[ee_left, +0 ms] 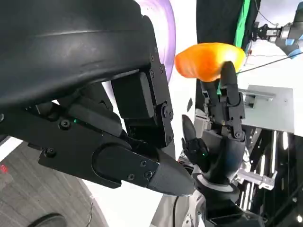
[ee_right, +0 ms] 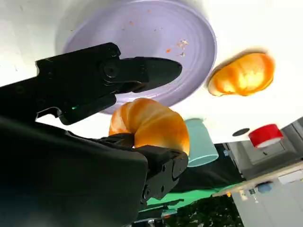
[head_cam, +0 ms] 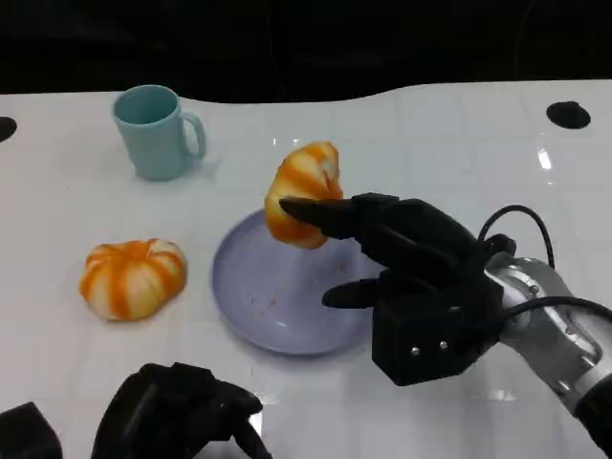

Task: Grasp the bread from the table and place it into the plate.

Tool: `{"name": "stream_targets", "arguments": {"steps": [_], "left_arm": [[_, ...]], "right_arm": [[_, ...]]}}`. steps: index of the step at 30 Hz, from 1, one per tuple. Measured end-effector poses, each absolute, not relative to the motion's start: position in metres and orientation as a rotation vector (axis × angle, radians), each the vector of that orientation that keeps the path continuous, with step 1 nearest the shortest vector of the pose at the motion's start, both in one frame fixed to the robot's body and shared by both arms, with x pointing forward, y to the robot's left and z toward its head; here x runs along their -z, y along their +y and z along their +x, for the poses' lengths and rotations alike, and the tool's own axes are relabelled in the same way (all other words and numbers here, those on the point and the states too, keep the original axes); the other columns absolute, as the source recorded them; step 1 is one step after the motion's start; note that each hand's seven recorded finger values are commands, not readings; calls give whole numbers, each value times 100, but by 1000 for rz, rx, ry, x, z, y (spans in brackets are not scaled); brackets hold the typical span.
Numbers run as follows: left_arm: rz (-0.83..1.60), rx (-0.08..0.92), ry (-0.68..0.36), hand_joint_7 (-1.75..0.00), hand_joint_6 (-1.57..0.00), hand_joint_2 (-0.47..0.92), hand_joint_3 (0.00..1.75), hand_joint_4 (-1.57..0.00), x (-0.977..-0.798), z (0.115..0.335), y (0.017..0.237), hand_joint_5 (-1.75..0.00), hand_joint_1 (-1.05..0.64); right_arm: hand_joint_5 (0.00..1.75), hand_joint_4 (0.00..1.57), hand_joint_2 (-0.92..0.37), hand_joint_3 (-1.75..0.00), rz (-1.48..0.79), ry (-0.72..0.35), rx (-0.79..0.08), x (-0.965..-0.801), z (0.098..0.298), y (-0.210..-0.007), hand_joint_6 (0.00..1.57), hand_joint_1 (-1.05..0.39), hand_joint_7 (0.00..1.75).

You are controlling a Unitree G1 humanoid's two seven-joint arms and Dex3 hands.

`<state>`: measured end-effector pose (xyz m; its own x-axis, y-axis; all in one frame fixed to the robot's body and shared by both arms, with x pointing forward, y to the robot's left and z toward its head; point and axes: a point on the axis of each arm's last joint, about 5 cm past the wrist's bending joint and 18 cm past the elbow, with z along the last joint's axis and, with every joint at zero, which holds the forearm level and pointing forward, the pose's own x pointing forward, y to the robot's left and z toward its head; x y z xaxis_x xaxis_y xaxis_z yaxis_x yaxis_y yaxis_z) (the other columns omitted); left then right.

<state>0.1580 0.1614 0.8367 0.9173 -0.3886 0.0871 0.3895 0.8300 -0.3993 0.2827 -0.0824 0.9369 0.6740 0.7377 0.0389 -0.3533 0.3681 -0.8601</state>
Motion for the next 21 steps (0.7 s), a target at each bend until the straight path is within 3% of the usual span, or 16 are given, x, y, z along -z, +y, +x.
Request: {"name": "stream_targets", "arguments": {"steps": [3,6,9,11,15,21], "left_arm": [[-424,413,-2,-2,-157,86,0,-130,-837,158,161,-84,-93],[-424,414,-2,-2,-157,86,0,-130,-837,158,161,-83,-93],[-424,413,-2,-1,-157,86,0,-130,-837,158,161,-83,-93],[-424,413,-2,-1,-157,86,0,-130,-837,158,161,-84,-92],[-424,414,-2,-1,-157,86,0,-129,-837,158,161,-84,-93],[-424,414,-2,-1,-157,86,0,-130,-837,158,162,-84,-93]], "right_arm": [[16,12,-92,-34,-964,-473,-730,-940,281,-85,25,-69,5],[21,14,-92,-34,-971,-481,-729,-941,281,-86,59,-68,12],[27,21,-92,-32,-998,-485,-724,-941,281,-88,76,-68,11],[30,27,-92,-31,-998,-491,-713,-940,281,-88,75,-67,7],[38,42,-92,-32,-1002,-506,-692,-940,280,-88,55,-67,0],[41,50,-92,-31,-973,-574,-664,-941,278,-87,55,-65,2]]}}
